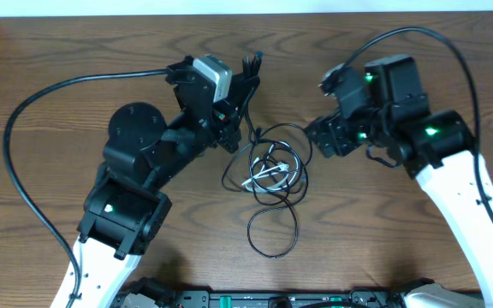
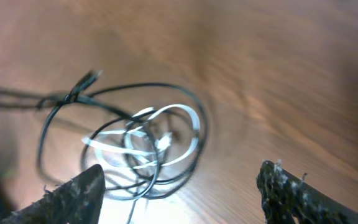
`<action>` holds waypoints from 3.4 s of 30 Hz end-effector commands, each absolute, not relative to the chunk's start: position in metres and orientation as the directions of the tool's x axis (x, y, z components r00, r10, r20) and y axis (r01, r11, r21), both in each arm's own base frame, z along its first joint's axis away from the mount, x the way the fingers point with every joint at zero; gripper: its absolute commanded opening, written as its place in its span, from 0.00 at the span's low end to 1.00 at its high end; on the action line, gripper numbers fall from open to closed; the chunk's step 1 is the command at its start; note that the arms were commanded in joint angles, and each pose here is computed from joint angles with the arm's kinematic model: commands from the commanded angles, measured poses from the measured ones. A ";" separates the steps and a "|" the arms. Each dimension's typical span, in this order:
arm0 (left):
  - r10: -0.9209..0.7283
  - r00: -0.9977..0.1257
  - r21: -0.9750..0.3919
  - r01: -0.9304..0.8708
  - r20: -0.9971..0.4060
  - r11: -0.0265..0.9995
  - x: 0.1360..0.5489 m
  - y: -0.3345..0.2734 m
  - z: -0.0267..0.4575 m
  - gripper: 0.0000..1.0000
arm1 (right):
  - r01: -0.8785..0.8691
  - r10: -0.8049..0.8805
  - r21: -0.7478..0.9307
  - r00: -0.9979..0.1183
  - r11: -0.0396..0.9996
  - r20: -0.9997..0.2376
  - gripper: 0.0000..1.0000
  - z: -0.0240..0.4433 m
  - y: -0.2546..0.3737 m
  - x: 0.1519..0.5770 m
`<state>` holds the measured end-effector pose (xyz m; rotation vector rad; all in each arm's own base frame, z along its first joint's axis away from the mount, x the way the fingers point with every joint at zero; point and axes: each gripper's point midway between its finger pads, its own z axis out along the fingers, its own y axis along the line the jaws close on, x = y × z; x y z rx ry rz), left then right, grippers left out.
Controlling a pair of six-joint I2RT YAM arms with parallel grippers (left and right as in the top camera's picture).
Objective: Untangle cables
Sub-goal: 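Lift the coil with the left gripper while the right gripper approaches, then grasp the white cable in the tangle with the right gripper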
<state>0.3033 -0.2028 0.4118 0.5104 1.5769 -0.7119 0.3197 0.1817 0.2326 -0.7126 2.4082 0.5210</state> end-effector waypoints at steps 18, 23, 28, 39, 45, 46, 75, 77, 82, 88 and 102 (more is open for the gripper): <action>-0.235 0.040 -0.124 0.756 -0.971 0.642 0.247 -0.186 0.490 0.07 | -0.613 -0.458 0.217 -0.741 0.759 -0.490 0.73 0.149 0.233 0.347; -0.257 0.035 -0.141 0.761 -0.966 0.633 0.240 -0.184 0.495 0.07 | -0.590 -0.427 0.245 -0.760 0.769 -0.490 0.54 0.139 0.244 0.354; -0.254 0.019 -0.151 0.759 -0.967 0.633 0.241 -0.184 0.492 0.08 | -0.445 -0.299 0.202 -0.813 0.872 -0.500 0.01 0.135 0.232 0.377; -0.127 -0.260 -0.261 0.589 -0.957 0.765 0.265 -0.169 0.409 0.99 | -0.123 0.014 0.127 -0.665 0.984 -0.747 0.01 0.270 0.131 0.426; -0.068 -0.391 -0.290 0.543 -0.918 0.788 0.278 -0.173 0.368 0.99 | -0.469 -0.058 0.181 -0.451 0.864 -0.891 0.01 0.382 0.169 0.377; -0.063 -0.403 -0.293 0.540 -0.913 0.789 0.280 -0.174 0.364 0.99 | -0.498 -0.062 0.170 -0.416 0.851 -0.907 0.01 0.394 0.172 0.370; 0.059 -0.518 -0.250 0.506 -0.853 0.825 0.289 -0.177 0.314 1.00 | 0.104 0.171 0.204 -0.921 0.974 -0.349 0.99 0.144 0.162 0.365; 0.065 -0.519 -0.246 0.508 -0.852 0.826 0.288 -0.176 0.313 1.00 | 0.134 0.207 0.221 -0.914 0.966 -0.348 0.99 0.131 0.165 0.369; 0.088 -0.528 -0.233 0.512 -0.845 0.827 0.286 -0.175 0.308 1.00 | 0.192 0.295 0.287 -0.878 0.938 -0.376 0.90 0.099 0.170 0.380; 0.097 -0.546 -0.236 0.507 -0.832 0.829 0.283 -0.174 0.303 1.00 | 0.213 0.312 0.257 -0.838 0.943 -0.448 0.84 0.080 0.155 0.389; 0.112 -0.571 -0.237 0.501 -0.813 0.832 0.280 -0.172 0.294 1.00 | 0.201 0.266 0.197 -0.876 0.960 -0.402 0.57 0.012 0.158 0.395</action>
